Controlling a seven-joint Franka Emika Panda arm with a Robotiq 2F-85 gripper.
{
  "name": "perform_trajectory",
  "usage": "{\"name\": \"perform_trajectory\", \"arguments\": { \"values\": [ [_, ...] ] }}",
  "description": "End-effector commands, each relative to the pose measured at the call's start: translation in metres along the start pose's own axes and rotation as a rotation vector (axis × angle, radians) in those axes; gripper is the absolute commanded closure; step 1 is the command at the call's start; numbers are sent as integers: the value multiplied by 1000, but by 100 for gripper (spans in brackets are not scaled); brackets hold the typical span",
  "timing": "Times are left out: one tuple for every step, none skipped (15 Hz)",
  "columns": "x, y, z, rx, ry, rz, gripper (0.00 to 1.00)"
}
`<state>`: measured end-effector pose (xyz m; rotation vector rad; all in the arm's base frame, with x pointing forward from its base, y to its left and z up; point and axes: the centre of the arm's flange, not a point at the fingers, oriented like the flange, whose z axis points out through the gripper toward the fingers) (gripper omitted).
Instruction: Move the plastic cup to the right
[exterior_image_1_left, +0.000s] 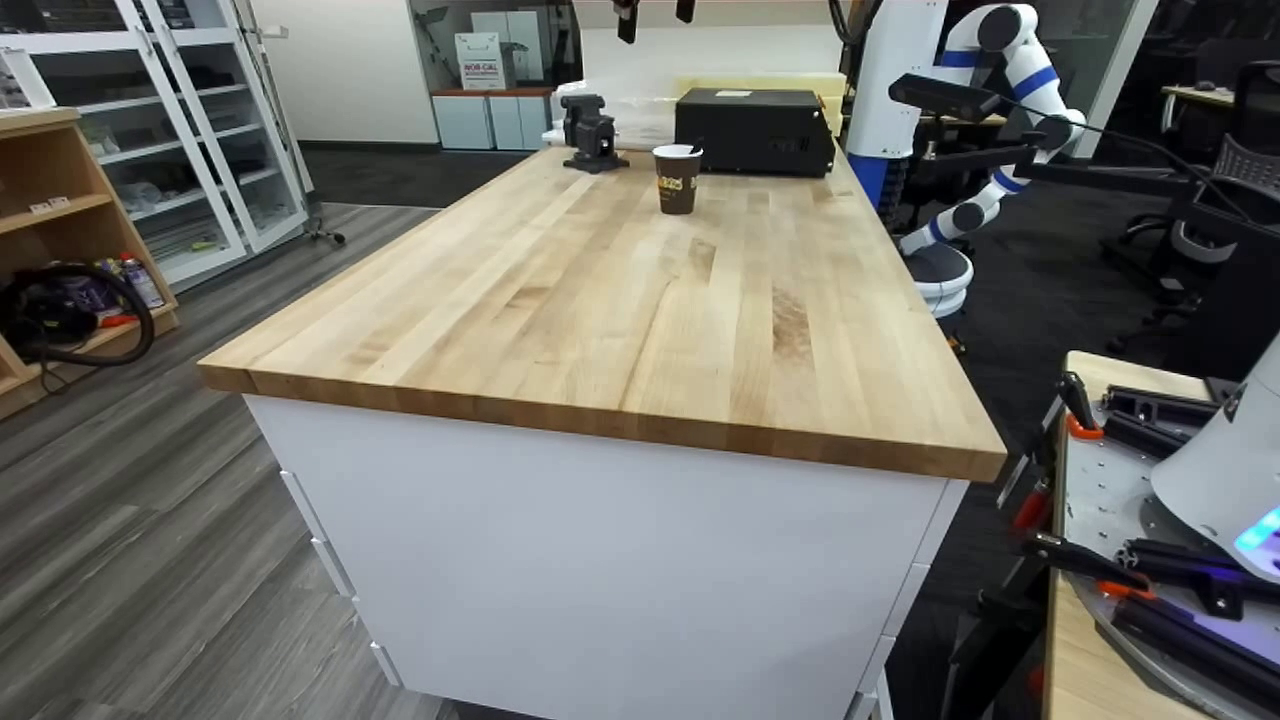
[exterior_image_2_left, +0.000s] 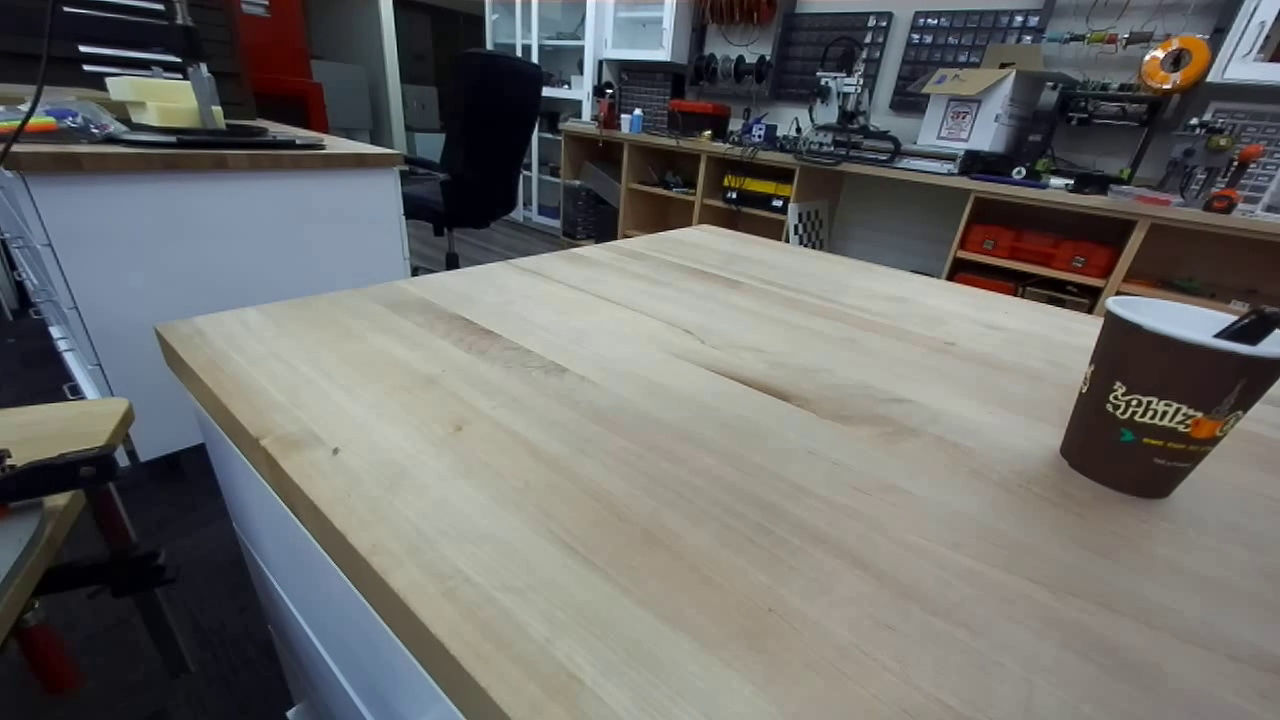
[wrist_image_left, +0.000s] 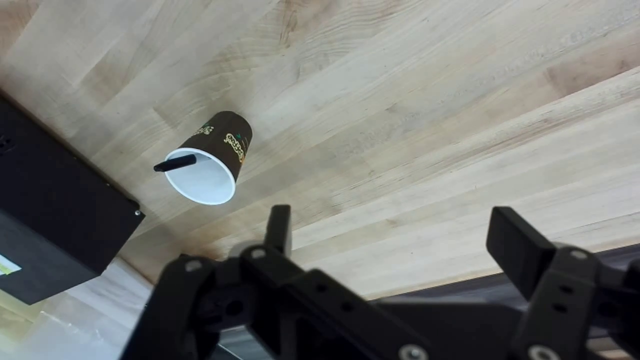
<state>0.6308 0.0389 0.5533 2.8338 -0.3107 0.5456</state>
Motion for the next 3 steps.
{"name": "perform_trajectory", "arguments": {
  "values": [
    [0, 0, 0, 0, 0, 0, 0],
    [0, 0, 0, 0, 0, 0, 0],
    [0, 0, 0, 0, 0, -1, 0]
  ]
}}
